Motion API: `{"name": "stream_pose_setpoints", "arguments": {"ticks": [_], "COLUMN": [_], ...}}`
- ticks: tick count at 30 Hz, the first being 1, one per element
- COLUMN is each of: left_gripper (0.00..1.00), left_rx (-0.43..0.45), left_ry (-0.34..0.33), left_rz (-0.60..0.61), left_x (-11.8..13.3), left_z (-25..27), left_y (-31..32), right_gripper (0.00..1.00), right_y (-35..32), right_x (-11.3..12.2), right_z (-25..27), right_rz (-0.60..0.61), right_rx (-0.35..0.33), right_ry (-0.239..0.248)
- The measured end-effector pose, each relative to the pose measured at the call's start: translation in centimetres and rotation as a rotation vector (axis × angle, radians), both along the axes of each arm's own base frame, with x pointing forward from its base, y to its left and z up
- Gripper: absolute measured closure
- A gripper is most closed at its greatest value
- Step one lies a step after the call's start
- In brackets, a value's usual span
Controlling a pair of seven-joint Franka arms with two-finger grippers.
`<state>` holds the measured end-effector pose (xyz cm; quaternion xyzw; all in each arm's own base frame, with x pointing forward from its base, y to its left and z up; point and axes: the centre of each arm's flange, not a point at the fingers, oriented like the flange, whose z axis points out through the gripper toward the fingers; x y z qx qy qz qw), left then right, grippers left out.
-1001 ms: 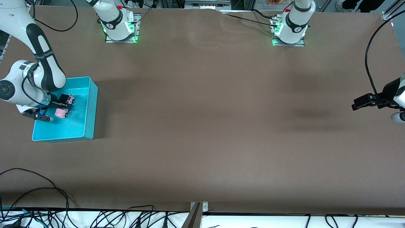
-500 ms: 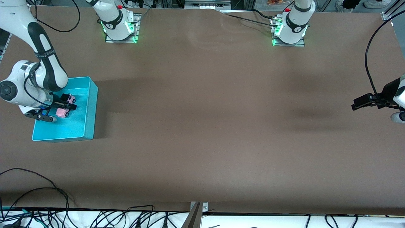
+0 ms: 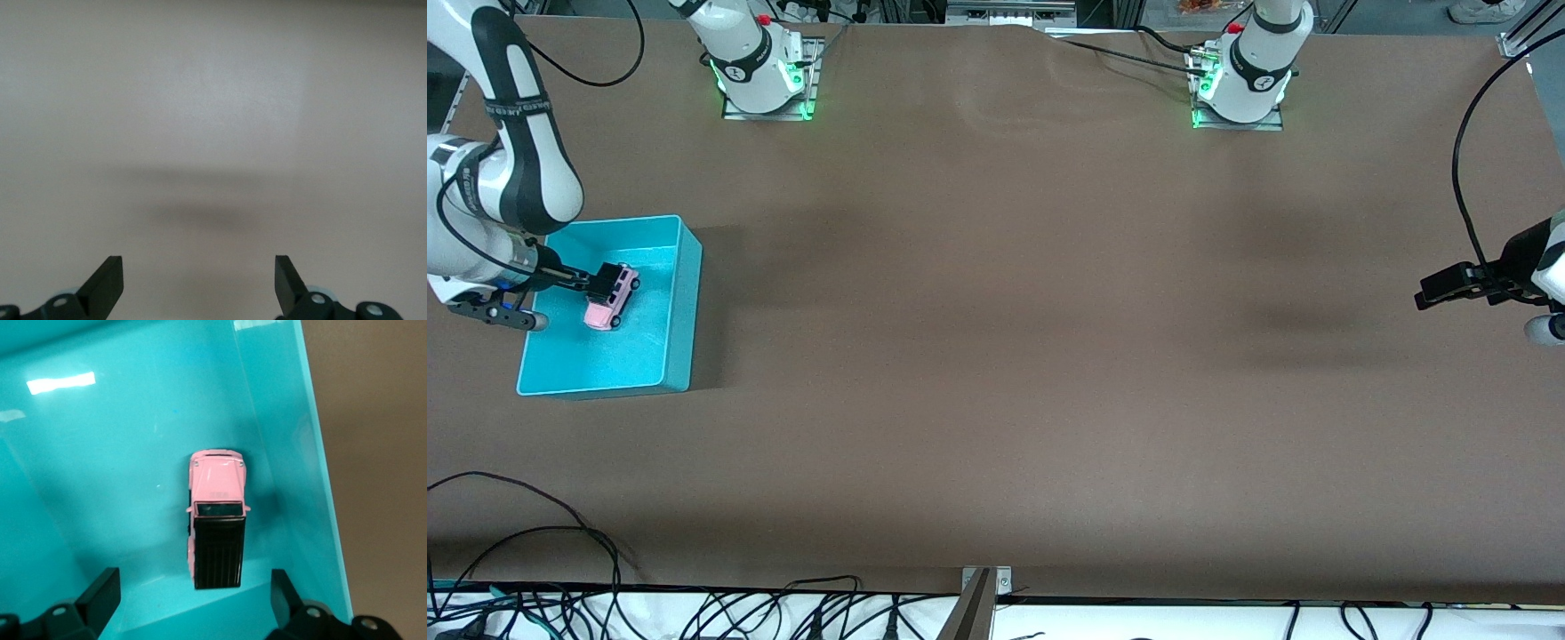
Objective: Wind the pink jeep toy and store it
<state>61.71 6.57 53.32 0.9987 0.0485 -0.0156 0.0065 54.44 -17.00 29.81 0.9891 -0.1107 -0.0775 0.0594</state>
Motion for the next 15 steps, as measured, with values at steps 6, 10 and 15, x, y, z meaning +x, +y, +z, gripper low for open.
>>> {"name": "stream_pose_setpoints", "arguments": {"ticks": [6,10,15], "left_gripper": [0.00,0.00,0.00], "left_rx": [0.000,0.000,0.000], "left_ry": [0.000,0.000,0.000], "left_rz": [0.000,0.000,0.000], "left_x": [0.0,0.0,0.0], "left_z": [0.0,0.0,0.0], "left_y": [0.0,0.0,0.0], "right_gripper": [0.00,0.00,0.00], "right_y": [2.5,4.4,7.3], "right_x": [0.8,1.3,1.9], "right_z": [5.4,9.4,14.0], "right_rz": [0.033,0.056,0.075], "right_rx": [-0.001,-0.007,0.007], "right_ry": [0.017,0.020,0.014]}}
